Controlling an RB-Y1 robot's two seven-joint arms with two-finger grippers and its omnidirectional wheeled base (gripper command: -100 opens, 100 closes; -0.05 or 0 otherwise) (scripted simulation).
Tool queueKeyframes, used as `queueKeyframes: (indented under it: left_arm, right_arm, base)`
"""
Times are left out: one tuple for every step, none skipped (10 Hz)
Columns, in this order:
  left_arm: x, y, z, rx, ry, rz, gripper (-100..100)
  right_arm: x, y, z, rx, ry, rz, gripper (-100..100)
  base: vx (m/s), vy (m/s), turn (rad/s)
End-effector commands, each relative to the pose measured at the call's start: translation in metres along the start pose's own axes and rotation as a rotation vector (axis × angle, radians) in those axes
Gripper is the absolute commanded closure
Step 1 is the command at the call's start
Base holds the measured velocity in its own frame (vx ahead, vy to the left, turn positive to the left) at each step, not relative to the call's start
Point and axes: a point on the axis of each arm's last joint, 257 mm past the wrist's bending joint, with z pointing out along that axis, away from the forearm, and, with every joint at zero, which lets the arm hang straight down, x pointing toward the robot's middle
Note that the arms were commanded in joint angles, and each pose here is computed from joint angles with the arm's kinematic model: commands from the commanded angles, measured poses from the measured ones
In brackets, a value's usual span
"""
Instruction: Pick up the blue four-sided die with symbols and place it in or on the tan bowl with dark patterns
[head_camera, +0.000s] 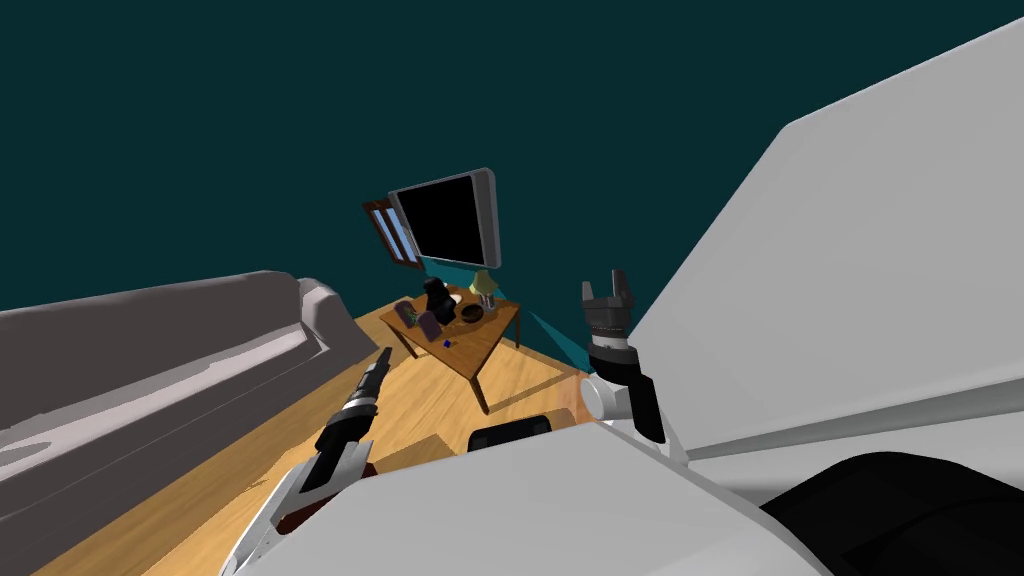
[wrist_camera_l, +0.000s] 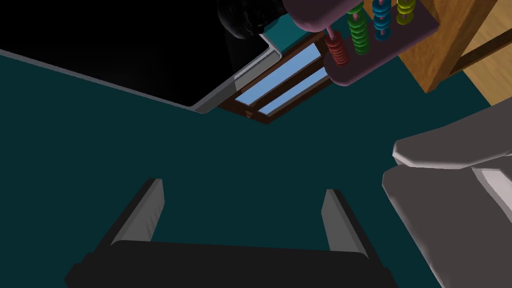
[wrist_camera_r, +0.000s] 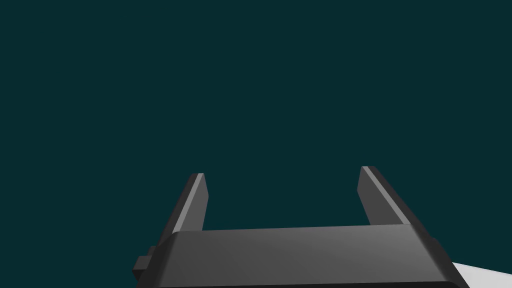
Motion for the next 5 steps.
queueKeyframes:
  left_arm:
    - [-0.004,0.025,0.001,-0.060,0.004,0.033,-100]
    - [-0.009,0.043,0.003,-0.099,0.003,0.062,-100]
    - [-0.003,0.058,-0.003,-0.131,0.016,0.059,-100]
    - [-0.009,0.073,-0.002,-0.166,0.014,0.087,-100]
    - [-0.005,0.082,-0.006,-0.185,0.022,0.085,-100]
  right_arm:
    - [0.000,0.000,0.000,0.000,0.000,0.000,0]
    - [0.000,0.000,0.000,0.000,0.000,0.000,0]
    - [0.000,0.000,0.000,0.000,0.000,0.000,0]
    - [0.000,0.000,0.000,0.000,0.000,0.000,0]
    - [0.000,0.000,0.000,0.000,0.000,0.000,0]
  base:
    - [0.064,-0.077,-0.113]
    - [0.098,-0.123,-0.168]
    - [0.080,-0.090,-0.044]
    - [0.087,-0.082,-0.095]
    - [0.078,-0.064,-0.057]
